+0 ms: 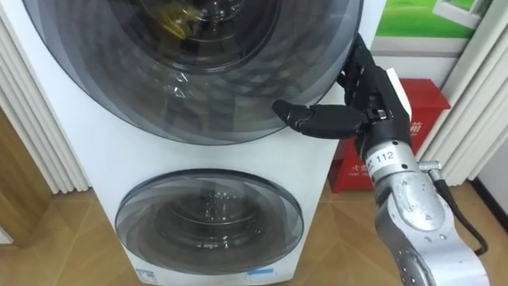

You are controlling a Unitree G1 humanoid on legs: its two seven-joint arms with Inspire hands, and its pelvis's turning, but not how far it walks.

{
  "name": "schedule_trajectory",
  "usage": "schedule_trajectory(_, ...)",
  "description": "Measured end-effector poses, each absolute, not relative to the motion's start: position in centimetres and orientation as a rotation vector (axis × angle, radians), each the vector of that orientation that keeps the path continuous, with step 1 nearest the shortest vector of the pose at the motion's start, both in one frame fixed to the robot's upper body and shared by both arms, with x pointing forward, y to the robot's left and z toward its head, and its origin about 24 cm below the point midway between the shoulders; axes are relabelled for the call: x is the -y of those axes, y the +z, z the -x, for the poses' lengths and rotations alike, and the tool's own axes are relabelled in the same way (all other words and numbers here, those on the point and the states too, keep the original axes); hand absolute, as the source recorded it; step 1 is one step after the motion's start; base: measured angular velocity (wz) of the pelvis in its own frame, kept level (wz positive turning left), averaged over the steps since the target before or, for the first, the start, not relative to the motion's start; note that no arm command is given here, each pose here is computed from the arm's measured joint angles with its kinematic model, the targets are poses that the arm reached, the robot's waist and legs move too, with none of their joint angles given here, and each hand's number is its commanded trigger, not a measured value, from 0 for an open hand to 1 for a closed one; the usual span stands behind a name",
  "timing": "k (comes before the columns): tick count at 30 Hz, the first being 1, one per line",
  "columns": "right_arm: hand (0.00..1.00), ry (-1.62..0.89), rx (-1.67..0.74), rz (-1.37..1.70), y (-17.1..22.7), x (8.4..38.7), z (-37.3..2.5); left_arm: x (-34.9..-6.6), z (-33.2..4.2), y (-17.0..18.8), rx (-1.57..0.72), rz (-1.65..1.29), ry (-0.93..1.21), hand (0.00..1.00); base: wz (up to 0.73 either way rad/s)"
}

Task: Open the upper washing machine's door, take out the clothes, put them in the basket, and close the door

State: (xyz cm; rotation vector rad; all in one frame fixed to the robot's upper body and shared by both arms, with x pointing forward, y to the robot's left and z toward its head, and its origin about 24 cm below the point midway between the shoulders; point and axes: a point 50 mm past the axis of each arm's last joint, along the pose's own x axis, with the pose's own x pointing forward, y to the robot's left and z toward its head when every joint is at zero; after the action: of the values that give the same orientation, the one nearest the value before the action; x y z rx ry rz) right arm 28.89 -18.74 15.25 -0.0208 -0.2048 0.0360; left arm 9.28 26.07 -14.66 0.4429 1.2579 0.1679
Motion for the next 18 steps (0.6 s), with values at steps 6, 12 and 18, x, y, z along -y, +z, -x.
schedule_trajectory(6, 0.00, 0.068, 0.238, 0.031, 16.3, 18.2, -28.4, -26.1, -8.9, -14.7, -1.257, -0.443, 0.167, 0.00, 0.00)
schedule_trajectory(12, 0.00, 0.119, 0.334, 0.029, 18.5, 17.5, -27.3, -25.9, -8.4, -14.9, -1.248, -0.437, 0.157, 0.00, -0.08)
schedule_trajectory(18, 0.00, 0.170, 0.415, 0.041, 20.1, 17.2, -26.3, -25.9, -8.0, -15.0, -1.256, -0.435, 0.157, 0.00, -0.02)
